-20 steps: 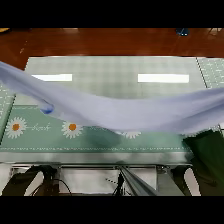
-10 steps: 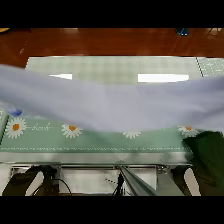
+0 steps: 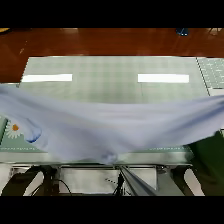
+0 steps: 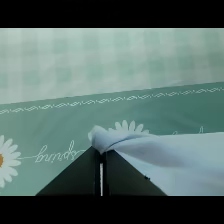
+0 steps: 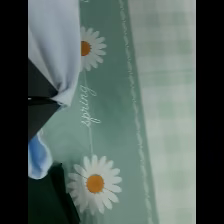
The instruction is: Fold the shirts.
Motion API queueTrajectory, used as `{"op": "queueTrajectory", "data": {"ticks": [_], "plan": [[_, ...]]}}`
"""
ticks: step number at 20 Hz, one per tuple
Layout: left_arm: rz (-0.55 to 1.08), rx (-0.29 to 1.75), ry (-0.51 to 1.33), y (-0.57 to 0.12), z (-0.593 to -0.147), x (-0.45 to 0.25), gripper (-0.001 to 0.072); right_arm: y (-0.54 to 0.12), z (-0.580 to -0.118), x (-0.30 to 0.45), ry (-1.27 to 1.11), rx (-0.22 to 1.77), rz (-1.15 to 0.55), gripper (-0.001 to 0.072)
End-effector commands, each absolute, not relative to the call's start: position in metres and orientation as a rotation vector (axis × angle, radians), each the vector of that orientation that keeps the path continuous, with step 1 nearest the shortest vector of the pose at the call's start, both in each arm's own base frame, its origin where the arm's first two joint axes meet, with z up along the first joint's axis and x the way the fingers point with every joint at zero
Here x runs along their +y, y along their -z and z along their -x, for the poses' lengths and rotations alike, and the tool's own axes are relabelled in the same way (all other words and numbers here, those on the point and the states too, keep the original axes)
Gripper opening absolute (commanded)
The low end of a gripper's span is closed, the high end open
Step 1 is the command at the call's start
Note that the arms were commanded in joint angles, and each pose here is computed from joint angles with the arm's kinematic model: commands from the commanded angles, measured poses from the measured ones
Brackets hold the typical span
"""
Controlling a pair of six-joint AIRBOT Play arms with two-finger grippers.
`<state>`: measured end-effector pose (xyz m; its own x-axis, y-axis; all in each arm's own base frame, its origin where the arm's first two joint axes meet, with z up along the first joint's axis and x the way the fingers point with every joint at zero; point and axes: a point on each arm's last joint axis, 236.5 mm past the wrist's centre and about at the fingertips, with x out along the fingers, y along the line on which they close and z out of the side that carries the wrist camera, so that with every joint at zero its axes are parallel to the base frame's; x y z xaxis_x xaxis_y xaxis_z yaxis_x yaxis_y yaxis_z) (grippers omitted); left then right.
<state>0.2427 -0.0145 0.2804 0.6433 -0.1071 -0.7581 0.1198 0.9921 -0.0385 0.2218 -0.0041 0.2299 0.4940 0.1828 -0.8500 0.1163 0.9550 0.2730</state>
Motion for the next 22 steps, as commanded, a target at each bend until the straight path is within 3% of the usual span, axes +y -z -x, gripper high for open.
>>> {"op": "queueTrajectory", "data": {"ticks": [1,4,7,13,19,20,21,22], "plan": [[0.043,0.831,0.211,-0.23,-0.326,-0.028,0.0019,-0.146,-0.265,0.004,-0.152,1.239,-0.353,0.0032],[0.096,0.775,0.225,-0.201,-0.396,-0.029,0.002,-0.119,-0.346,0.002,-0.148,1.135,-0.355,0.0033],[0.132,0.886,0.22,-0.138,-0.436,-0.027,0.002,-0.09,-0.408,0.0,-0.116,1.05,-0.372,0.0033],[0.162,1.172,0.268,-0.012,-0.455,-0.051,0.002,-0.017,-0.459,-0.003,-0.074,1.073,-0.396,0.0033],[0.239,1.31,0.309,0.039,-0.447,-0.07,0.0023,0.001,-0.491,-0.019,-0.016,0.986,-0.401,0.0035],[0.241,1.331,0.315,0.042,-0.443,-0.071,0.0041,0.004,-0.49,-0.018,-0.018,0.997,-0.402,0.0035],[0.236,1.346,0.316,0.042,-0.44,-0.07,0.0172,0.006,-0.488,-0.017,-0.021,1.009,-0.405,0.005],[0.234,1.363,0.301,0.04,-0.437,-0.064,0.0389,0.005,-0.484,-0.016,-0.026,1.024,-0.407,0.0191]]}}
